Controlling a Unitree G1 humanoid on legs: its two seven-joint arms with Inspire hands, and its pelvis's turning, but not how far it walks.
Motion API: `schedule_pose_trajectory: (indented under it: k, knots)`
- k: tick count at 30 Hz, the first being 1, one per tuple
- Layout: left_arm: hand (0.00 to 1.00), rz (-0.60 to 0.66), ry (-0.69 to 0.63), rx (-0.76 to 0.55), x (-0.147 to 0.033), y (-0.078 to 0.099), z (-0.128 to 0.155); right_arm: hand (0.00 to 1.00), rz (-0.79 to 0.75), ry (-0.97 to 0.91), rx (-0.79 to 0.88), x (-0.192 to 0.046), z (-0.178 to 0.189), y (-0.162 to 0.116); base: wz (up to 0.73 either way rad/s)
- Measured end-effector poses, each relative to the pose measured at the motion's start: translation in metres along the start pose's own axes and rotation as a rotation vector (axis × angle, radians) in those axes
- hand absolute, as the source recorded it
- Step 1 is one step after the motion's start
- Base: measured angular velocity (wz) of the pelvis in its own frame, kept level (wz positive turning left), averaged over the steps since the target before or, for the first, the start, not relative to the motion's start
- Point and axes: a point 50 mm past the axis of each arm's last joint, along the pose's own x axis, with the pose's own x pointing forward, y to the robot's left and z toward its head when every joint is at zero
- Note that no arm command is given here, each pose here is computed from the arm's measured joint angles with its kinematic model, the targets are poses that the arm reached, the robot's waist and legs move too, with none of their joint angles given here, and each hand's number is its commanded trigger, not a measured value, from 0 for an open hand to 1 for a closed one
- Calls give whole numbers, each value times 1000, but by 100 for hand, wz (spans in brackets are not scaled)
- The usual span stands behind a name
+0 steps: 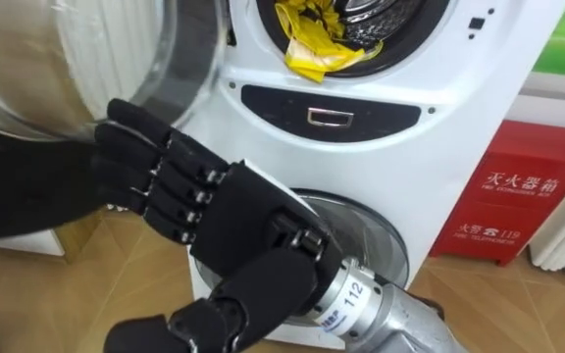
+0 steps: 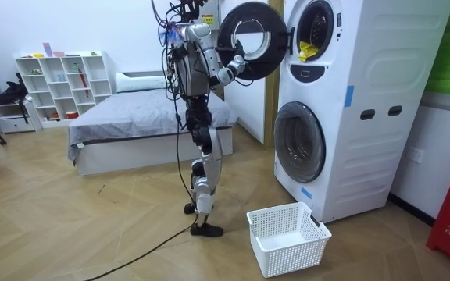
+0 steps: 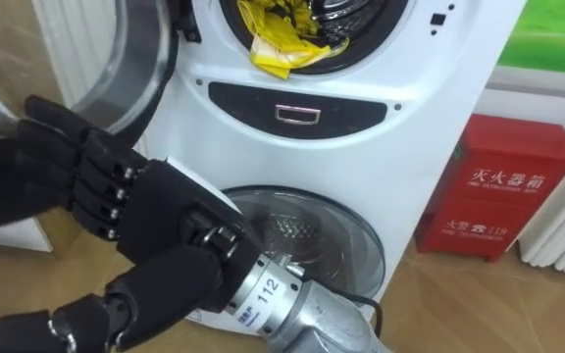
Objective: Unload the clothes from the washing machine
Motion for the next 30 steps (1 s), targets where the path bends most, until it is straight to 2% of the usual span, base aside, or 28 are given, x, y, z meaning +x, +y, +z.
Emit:
schedule_pose_trajectory:
  k: [10, 15, 30]
  knots:
    - [0, 0, 37, -19, -2, -2, -13, 0, -119, -107, -120, -7, 35, -10, 1]
    - [0, 14, 73, -60, -2, 0, -23, 0, -222, -156, -206, -22, 59, -23, 0]
    - [0, 10, 88, -81, -4, -1, -32, 0, -311, -145, -334, -32, 70, -33, -3]
